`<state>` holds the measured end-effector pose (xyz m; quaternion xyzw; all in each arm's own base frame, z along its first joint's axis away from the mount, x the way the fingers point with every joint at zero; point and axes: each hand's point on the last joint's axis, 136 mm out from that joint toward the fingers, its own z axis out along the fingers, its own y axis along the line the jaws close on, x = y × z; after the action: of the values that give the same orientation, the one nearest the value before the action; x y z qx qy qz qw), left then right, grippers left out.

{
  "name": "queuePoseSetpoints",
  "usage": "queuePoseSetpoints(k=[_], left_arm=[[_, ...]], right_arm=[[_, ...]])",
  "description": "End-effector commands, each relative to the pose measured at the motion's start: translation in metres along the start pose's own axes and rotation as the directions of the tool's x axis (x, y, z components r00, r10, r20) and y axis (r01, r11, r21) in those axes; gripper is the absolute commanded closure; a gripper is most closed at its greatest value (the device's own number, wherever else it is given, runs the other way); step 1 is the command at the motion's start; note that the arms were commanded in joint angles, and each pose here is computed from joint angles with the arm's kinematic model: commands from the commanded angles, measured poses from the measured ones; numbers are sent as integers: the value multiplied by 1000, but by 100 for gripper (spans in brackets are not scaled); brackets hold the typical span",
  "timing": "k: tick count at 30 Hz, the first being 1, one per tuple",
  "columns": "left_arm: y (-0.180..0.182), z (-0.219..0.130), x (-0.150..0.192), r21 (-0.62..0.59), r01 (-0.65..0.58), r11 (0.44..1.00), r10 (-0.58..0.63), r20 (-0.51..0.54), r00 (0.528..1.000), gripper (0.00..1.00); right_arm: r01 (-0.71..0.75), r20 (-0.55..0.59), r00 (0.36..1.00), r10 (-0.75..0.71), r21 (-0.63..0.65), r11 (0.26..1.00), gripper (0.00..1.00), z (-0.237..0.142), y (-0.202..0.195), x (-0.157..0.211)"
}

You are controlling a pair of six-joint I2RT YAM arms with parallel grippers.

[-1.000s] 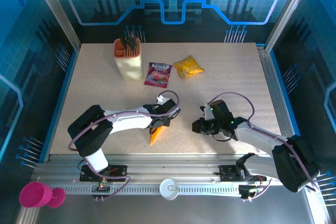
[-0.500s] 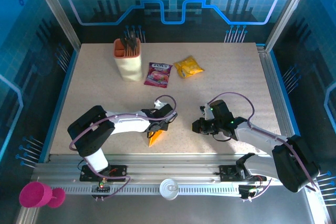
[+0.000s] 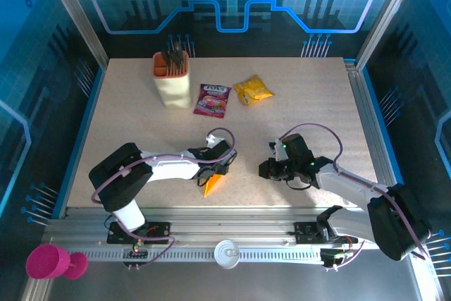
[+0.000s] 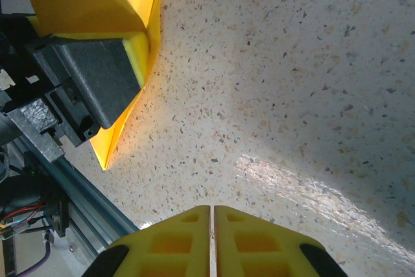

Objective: Fold a paper plane with a square sheet of paper (pick it up from the middle)
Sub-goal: Turn over the paper plane at the bottom-center of the table.

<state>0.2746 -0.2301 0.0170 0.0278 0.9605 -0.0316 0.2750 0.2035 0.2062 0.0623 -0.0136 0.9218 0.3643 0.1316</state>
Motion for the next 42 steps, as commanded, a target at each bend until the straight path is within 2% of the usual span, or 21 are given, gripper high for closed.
queuePoseSetpoints(k=[1,12,15,27,37,39,40,42], left_arm=[[-3,-13,0,34,15,999,-15,-17,1000,39],[8,10,30,3,42,999,-42,-77,996,37],[6,10,29,2,33,999,-33,-79,996,37],[-15,-17,-31,55,-11,998,11,12,1000,32],[-21,-42,-63,82,-29,996,24,64,998,30],[-21,-57,-76,97,-29,995,20,95,995,30],[-21,-66,-84,103,-32,994,20,117,993,29],[-15,-90,-100,98,-30,995,14,166,986,21]], right_arm=[[29,3,1000,-29,-5,1000,89,-3,6,-2],[19,-6,1000,-19,-1,1000,89,1,3,0],[22,-2,1000,-22,-3,1000,89,-1,5,-1],[36,11,999,-36,-13,999,88,-6,13,-8],[44,24,999,-43,-13,999,86,-10,17,-11],[47,39,998,-47,-8,999,76,-15,18,-16],[48,53,997,-48,6,999,66,-20,18,-20],[48,93,994,-52,49,998,36,-33,16,-33]])
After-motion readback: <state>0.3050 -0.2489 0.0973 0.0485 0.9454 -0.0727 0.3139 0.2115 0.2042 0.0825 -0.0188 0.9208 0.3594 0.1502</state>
